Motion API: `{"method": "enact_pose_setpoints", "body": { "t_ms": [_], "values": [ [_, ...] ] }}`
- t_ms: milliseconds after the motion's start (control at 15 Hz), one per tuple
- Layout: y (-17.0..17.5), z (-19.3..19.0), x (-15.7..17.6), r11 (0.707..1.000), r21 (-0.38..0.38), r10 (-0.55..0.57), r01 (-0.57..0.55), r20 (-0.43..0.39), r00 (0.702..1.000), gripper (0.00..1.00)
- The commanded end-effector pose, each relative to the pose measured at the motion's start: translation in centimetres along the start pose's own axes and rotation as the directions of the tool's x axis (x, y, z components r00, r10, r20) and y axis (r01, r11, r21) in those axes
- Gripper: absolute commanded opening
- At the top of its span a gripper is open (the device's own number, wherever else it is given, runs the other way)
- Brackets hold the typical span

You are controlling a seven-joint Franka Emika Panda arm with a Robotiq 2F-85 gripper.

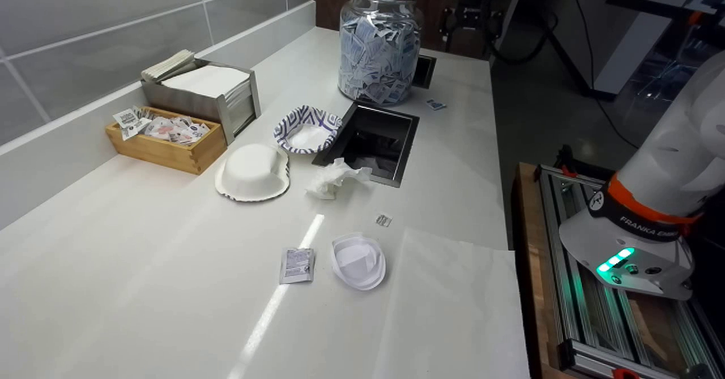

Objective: Pick up one white sachet from the jar and put it on the counter

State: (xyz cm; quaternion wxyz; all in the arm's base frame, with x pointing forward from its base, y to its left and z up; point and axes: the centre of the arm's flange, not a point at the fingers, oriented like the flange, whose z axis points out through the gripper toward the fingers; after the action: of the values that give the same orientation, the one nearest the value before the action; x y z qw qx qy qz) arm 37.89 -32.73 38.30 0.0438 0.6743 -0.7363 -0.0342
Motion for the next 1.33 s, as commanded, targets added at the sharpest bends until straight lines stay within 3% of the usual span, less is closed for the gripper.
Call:
{"method": "enact_pose_setpoints", "body": {
  "t_ms": [0, 333, 667, 1000, 1267],
  "values": [
    [2.4, -2.4, -1.4, 0.999, -0.012, -0.036, 0.035, -0.054, 0.998, 1.0],
    [2.8, -5.7, -2.8, 0.989, 0.002, -0.147, 0.149, -0.153, 0.977, 1.0],
    [2.4, -8.8, -6.1, 0.936, 0.013, -0.339, 0.351, -0.228, 0.913, 1.0],
    [1.6, -11.6, -9.4, 0.838, 0.012, -0.521, 0.545, -0.277, 0.807, 1.0],
    [0.4, -12.9, -11.5, 0.731, -0.006, -0.656, 0.682, -0.283, 0.7, 1.0]
  ]
}}
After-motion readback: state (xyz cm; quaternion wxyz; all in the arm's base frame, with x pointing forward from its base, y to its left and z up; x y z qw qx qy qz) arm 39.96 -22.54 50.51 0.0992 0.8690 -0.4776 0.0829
